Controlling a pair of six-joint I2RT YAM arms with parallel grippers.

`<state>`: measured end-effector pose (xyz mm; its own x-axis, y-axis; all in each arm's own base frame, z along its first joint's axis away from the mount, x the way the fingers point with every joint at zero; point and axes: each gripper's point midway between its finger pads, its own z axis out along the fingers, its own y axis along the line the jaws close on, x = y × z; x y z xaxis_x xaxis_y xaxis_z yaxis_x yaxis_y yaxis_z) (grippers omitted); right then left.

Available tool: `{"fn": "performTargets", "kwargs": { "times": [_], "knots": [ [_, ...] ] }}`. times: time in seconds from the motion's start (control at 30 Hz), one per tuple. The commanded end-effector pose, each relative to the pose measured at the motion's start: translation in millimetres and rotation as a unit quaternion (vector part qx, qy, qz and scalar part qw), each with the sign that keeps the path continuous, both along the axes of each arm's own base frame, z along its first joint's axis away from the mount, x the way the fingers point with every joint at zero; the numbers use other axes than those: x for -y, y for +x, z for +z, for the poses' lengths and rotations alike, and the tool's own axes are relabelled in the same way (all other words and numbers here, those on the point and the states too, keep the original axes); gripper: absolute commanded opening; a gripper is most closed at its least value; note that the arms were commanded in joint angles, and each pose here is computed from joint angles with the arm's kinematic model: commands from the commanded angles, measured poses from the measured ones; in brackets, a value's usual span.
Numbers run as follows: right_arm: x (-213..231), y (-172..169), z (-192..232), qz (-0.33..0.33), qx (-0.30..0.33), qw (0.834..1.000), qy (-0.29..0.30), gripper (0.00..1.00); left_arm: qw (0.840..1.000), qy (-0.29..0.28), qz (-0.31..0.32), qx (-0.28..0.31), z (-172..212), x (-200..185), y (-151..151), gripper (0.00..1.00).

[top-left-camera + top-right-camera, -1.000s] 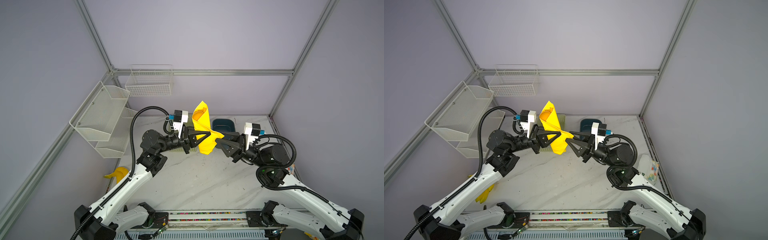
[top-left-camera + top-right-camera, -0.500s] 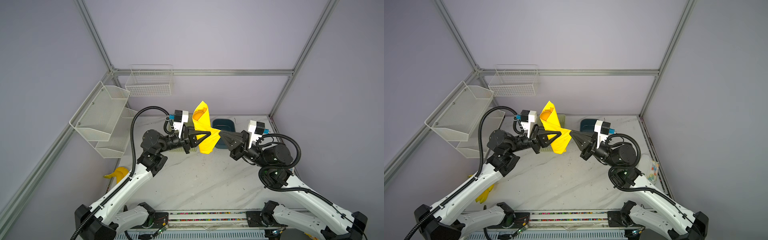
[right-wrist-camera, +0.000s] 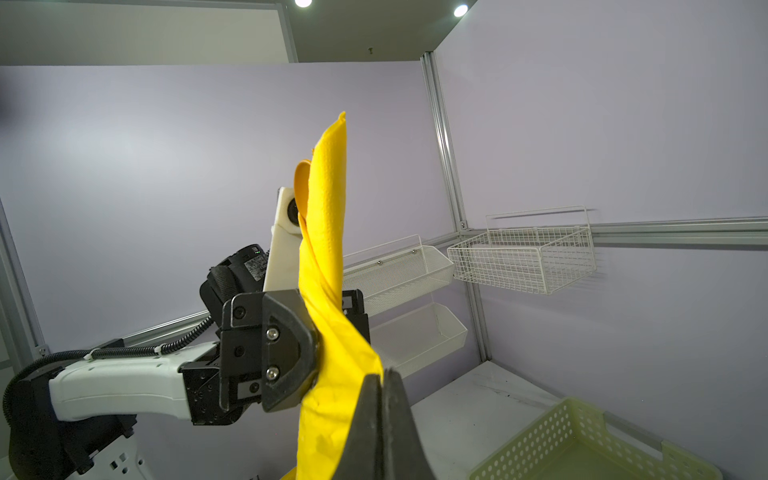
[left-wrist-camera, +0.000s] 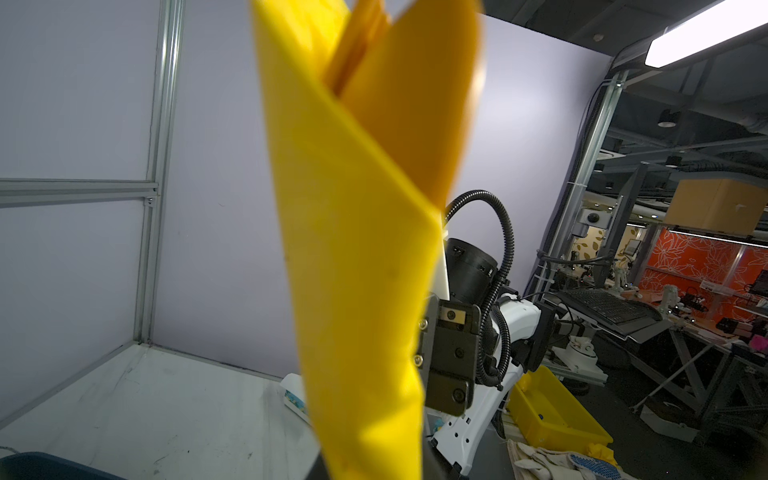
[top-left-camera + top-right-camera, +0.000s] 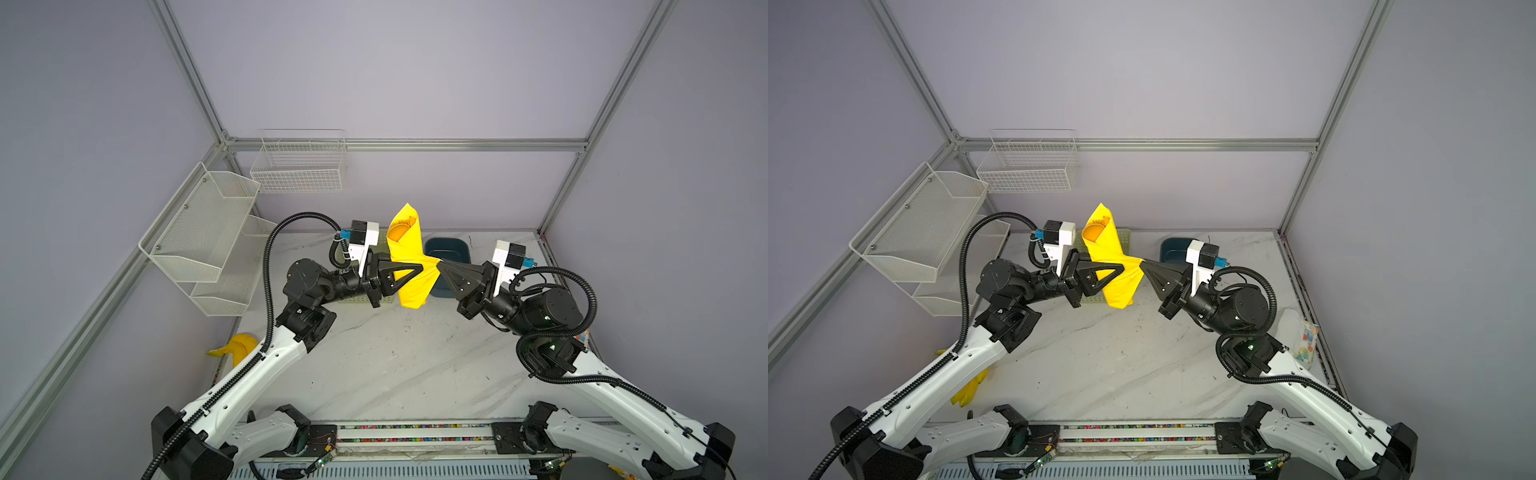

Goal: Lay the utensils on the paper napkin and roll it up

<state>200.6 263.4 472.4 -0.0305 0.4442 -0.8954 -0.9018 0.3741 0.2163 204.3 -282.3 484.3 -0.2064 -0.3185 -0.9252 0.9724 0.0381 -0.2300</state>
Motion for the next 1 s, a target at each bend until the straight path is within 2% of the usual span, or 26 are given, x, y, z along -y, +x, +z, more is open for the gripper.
{"fn": "performTargets", "kwargs": {
  "times": [0.0,0.4,0.47,0.57,0.67,0.8,0.97],
  "knots": [
    [17,6,16,-0.044,0.011,0.999,0.017,0.0,0.996,-0.049,0.0,0.072,43,-16,-24,0.13],
    [12,8,12,-0.043,0.006,0.999,0.002,0.0,0.997,-0.049,0.007,0.066,42,-15,-18,0.08],
    [11,9,10,-0.041,0.001,0.999,-0.003,0.02,0.997,-0.041,0.03,0.058,38,-15,-10,0.06],
    [13,10,6,-0.048,-0.011,0.999,-0.013,0.18,0.995,-0.021,0.092,0.038,29,-18,10,0.05],
    [17,12,3,-0.06,-0.021,0.998,-0.021,0.26,0.988,0.003,0.155,0.017,19,-24,31,0.05],
    [16,14,-3,-0.064,-0.029,0.997,-0.038,0.29,0.978,0.041,0.202,-0.007,7,-26,52,0.04],
    [-2,1,-4,-0.012,-0.002,0.997,-0.077,0.29,0.971,0.056,0.23,-0.023,0,-27,66,0.03]
  ]
}}
